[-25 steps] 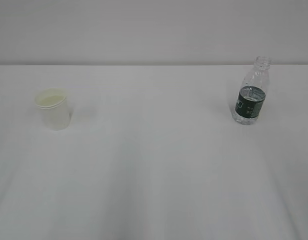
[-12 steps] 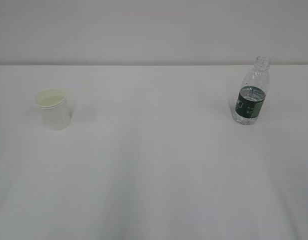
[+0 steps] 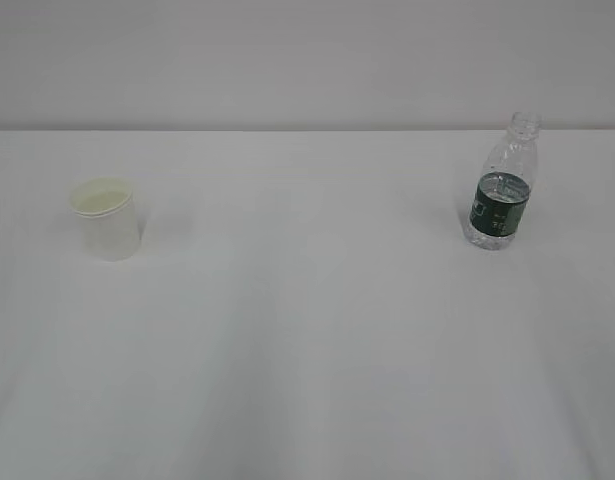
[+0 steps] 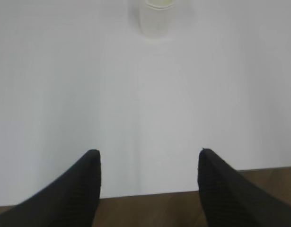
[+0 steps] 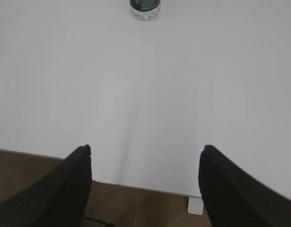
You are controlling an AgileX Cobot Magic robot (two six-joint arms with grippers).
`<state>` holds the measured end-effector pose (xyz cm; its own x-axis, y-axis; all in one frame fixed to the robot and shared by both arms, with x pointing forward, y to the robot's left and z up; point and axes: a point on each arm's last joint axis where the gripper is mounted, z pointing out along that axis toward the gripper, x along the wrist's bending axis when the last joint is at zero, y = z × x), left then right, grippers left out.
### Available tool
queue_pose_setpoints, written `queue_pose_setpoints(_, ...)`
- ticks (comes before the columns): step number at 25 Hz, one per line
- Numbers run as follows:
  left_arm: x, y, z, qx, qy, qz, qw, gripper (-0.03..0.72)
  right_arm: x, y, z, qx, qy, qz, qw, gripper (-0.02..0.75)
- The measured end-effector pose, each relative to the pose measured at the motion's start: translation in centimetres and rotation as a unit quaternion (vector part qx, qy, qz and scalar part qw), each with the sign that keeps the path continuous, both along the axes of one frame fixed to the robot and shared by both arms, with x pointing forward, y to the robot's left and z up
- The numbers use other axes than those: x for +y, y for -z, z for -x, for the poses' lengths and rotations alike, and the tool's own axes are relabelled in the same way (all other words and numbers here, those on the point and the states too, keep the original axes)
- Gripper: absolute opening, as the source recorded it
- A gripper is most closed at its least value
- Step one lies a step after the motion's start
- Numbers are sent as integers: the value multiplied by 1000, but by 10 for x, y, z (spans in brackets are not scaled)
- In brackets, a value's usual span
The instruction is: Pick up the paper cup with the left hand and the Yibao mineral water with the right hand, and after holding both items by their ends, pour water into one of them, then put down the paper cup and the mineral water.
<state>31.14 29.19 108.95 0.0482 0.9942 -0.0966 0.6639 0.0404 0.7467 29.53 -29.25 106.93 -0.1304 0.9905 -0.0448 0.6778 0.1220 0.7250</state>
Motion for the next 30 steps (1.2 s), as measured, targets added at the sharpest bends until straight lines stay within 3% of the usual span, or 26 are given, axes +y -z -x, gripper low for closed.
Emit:
queue_pose_setpoints(15, 3, -1, 31, -105, 6, -1, 994, 430, 0, -1, 5, -13, 0, -1, 1000, 535)
queue_pose_setpoints(22, 3, -5, 35, -153, 14, -11, 988, 428, 0, -9, 17, -79, 0, 3, 997, 535)
queue_pose_setpoints(30, 1, 17, 39, -176, 23, 2, 984, 426, 1, 5, 34, -127, -1, 6, 992, 525)
